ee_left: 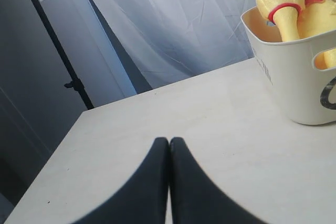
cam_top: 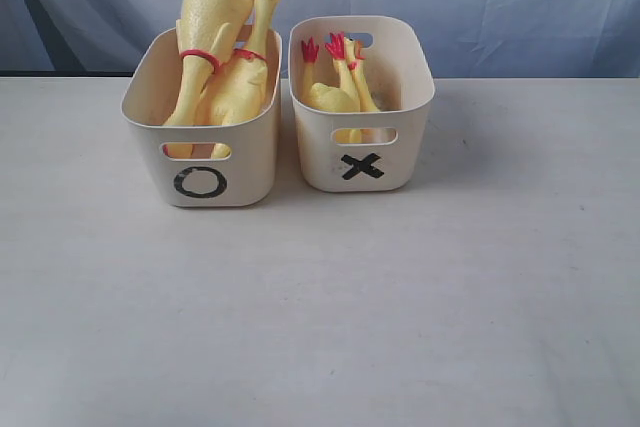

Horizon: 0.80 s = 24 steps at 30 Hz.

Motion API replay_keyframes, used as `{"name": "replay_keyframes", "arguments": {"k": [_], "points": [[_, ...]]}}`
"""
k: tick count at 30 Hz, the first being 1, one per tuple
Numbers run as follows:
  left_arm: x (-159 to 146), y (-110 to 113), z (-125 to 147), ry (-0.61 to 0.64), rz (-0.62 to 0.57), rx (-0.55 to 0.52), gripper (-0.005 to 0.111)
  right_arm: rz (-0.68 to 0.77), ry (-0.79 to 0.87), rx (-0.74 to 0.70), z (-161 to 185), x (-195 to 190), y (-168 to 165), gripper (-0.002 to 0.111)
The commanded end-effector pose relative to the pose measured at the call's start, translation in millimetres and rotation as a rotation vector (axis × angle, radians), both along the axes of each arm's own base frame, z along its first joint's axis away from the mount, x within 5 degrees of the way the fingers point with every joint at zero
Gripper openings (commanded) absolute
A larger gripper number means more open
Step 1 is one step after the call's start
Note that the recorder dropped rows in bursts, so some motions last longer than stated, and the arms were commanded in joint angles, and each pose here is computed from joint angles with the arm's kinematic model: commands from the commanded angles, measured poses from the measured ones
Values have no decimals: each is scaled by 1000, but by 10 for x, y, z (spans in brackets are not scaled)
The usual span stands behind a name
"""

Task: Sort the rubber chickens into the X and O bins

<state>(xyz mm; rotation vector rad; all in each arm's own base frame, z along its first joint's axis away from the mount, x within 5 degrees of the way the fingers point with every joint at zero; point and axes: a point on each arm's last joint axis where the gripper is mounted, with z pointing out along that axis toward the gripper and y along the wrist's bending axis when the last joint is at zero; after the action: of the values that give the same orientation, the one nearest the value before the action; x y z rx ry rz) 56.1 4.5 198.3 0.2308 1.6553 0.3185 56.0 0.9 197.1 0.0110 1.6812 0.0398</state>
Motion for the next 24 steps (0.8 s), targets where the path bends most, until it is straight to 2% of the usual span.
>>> {"name": "replay_keyframes", "arguments": {"k": [1,12,16,18,21,24], "points": [[-2,-5,-16,4,-8,-2,0,4,1,0,-19,-1,2,58],[-4,-3,-37,27,-6,-4,0,4,1,2,-19,-1,3,58],[-5,-3,-46,36,-4,-18,0,1,82,0,-92,-13,0,58],[-5,-4,-44,29,2,-88,0,1,80,0,-90,-12,0,58],[-5,-12,-46,19,16,-288,0,1,80,0,-90,-12,0,58],[-6,-12,-57,27,24,-350,0,1,84,0,-94,-13,0,58]]}}
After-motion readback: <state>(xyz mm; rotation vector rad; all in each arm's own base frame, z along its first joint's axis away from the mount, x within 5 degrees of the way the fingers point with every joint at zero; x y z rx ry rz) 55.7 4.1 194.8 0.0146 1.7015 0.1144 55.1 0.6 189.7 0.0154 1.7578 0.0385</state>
